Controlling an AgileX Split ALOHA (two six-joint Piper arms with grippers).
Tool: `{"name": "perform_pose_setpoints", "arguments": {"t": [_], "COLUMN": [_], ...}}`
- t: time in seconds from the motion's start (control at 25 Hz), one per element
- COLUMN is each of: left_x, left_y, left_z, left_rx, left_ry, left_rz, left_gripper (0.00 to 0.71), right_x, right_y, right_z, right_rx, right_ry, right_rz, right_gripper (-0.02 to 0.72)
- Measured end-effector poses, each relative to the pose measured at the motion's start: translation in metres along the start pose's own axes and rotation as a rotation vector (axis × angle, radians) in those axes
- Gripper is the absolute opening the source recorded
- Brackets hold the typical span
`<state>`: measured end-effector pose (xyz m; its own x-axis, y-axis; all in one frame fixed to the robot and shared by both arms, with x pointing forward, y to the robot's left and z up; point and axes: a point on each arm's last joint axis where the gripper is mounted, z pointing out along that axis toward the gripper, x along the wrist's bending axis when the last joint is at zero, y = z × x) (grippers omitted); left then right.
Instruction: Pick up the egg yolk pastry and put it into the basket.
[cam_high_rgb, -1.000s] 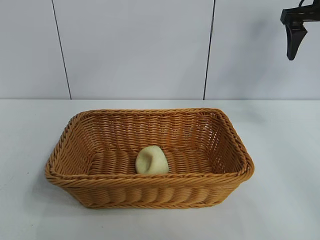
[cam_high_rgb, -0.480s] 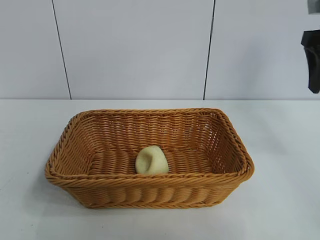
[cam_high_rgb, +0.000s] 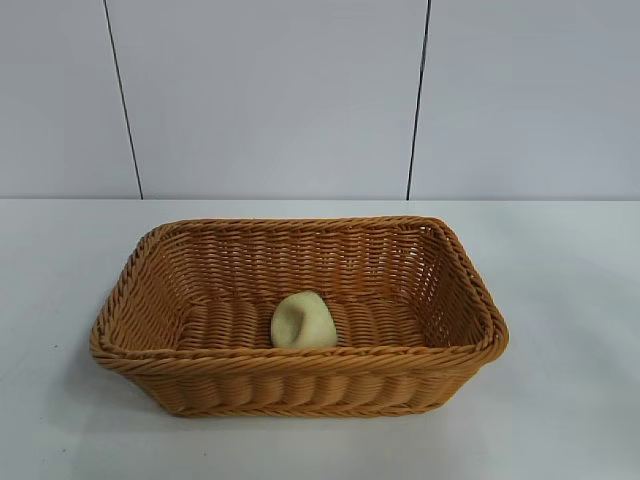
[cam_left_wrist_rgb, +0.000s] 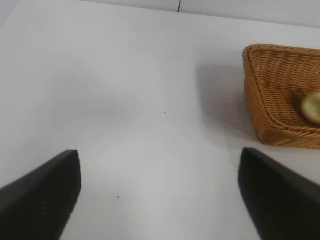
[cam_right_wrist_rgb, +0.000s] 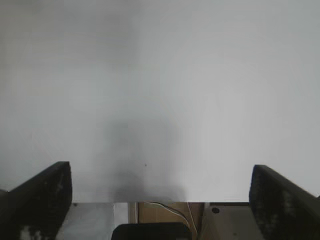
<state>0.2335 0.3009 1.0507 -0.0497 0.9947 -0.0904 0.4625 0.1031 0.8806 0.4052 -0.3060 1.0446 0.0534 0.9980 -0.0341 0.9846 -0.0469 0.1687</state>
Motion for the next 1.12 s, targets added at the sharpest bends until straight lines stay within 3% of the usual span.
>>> {"name": "perform_pose_setpoints", "arguments": {"t": [0.36, 0.84, 1.12], "left_x": [0.0, 0.0, 0.0], "left_y": [0.0, 0.0, 0.0], "left_z": [0.0, 0.0, 0.0], "left_rx": [0.0, 0.0, 0.0], "left_ry": [0.0, 0.0, 0.0], "left_rz": [0.0, 0.0, 0.0], "left_gripper": [0.619, 0.619, 0.619], "right_x": [0.001, -0.002, -0.003], "right_y": [-0.083, -0.148, -0.166], "right_z": [0.002, -0.034, -0.038], "right_rx": [-0.328, -0.848, -0.96], "right_ry": [0.03, 0.037, 0.037], "right_rz": [-0.022, -0.007, -0.004], "right_gripper": [0.691, 0.691, 0.691]}}
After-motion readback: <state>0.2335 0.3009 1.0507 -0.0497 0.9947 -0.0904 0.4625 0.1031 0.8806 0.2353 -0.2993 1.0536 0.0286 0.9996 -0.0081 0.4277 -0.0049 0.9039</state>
